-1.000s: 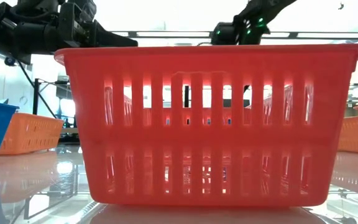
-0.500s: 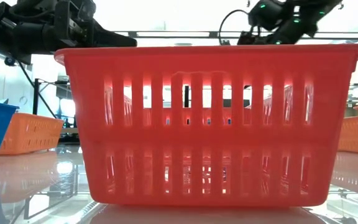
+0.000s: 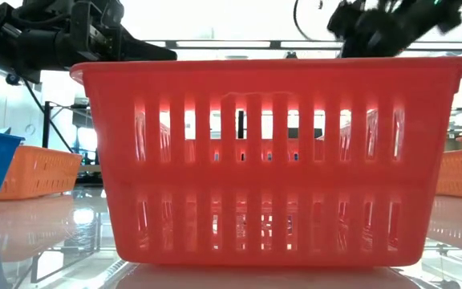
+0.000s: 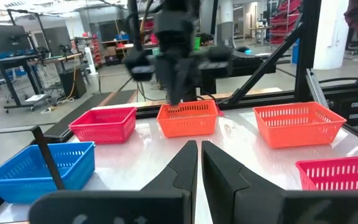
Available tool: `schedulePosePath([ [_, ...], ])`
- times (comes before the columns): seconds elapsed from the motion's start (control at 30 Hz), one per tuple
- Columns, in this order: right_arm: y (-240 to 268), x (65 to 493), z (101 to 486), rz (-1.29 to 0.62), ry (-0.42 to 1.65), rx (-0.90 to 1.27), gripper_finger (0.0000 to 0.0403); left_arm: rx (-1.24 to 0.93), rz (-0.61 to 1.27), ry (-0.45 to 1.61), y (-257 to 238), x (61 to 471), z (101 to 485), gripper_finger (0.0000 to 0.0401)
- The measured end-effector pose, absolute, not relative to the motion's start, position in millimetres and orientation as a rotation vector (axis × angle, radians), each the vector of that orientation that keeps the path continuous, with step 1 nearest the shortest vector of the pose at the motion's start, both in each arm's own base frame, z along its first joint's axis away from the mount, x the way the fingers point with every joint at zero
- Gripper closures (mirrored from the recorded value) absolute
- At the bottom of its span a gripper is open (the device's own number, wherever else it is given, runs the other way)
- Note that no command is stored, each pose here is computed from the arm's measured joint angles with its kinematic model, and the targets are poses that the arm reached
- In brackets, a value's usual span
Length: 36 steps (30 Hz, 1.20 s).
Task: Stack baskets on shelf by color
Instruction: Stack the bottom right orange bin on top of the top right orange bin
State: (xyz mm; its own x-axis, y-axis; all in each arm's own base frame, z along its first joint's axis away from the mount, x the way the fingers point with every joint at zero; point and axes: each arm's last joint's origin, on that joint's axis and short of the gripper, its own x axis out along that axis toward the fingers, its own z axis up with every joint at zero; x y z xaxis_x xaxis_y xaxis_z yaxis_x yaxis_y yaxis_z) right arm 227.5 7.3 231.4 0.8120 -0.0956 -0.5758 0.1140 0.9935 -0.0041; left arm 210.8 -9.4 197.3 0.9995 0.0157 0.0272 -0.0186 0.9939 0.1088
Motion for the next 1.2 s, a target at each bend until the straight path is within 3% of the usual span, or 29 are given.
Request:
schedulePosePath([
  [0.37,123.5,225.5,249.7,-0.107,0.804,0.081,0.0390,0.110,0.018,-0.026,-9.4,210.8,197.3,0.0395],
  [0.63,203.8,225.2,253.9,-0.168,1.083,0.172,0.0382,0.110,0.018,-0.025,-9.4,210.8,197.1,0.0395],
  [0.93,271.6,230.8,242.3,-0.253,1.359,0.210,0.0296,0.111,0.017,-0.003,-9.6,213.6,192.1,0.0395],
  [1.2,306.3,235.8,219.0,-0.215,1.509,0.216,0.0228,0.111,0.008,-0.006,-10.2,220.6,195.1,0.0395],
])
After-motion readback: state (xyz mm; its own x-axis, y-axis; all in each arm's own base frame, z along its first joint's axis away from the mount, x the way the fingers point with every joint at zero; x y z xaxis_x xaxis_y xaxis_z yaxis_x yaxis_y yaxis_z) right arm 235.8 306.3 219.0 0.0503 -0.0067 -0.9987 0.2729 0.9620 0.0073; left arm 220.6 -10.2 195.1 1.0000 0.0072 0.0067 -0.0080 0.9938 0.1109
